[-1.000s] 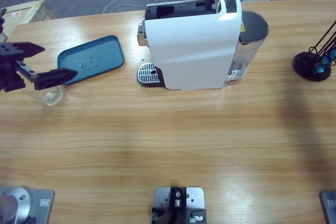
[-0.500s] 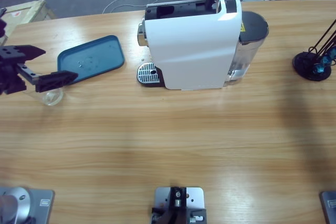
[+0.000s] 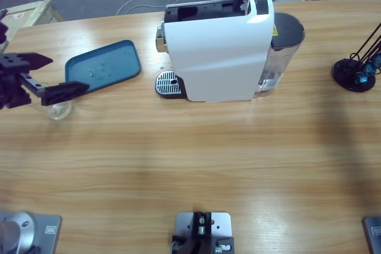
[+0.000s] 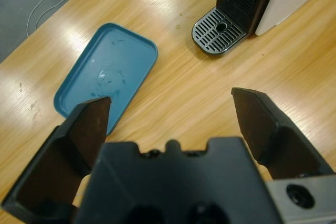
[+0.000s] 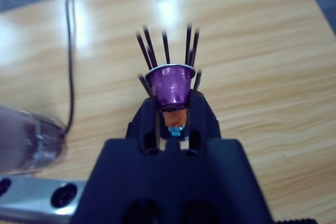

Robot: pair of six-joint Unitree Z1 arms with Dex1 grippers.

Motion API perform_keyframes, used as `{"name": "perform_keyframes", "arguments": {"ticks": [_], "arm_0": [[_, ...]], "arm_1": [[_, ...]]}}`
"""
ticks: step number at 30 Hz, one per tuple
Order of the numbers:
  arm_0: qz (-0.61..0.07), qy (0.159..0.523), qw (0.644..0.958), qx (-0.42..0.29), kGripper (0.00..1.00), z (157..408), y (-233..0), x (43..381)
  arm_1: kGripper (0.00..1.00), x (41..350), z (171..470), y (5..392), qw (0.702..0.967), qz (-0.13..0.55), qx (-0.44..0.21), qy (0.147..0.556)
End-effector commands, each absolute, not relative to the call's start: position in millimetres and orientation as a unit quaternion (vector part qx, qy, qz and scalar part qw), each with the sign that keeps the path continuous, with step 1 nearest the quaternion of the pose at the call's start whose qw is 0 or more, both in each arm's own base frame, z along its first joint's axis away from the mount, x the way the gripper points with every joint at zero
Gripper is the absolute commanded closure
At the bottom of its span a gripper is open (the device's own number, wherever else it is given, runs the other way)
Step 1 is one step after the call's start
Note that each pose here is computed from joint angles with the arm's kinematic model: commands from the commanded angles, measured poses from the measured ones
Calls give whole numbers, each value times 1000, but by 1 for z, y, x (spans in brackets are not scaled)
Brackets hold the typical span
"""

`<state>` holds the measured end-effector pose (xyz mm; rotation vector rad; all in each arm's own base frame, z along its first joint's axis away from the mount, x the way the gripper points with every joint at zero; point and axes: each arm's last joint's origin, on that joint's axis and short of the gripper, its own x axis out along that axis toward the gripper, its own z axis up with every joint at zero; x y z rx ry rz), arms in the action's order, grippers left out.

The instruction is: Pour coffee

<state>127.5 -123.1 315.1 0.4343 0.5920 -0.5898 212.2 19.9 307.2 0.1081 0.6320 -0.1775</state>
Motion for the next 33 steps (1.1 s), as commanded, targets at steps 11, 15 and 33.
{"name": "perform_keyframes", "arguments": {"ticks": [11,15,33], "arm_0": [[-294,283,890,204,9,306,-107,108],[-298,276,892,199,9,307,-100,102],[-309,274,891,189,9,310,-96,99]], "arm_1": [[1000,165,373,187,846,400,-248,248],[1000,185,392,239,801,465,-299,230],[1000,282,361,326,786,434,-362,252]]}}
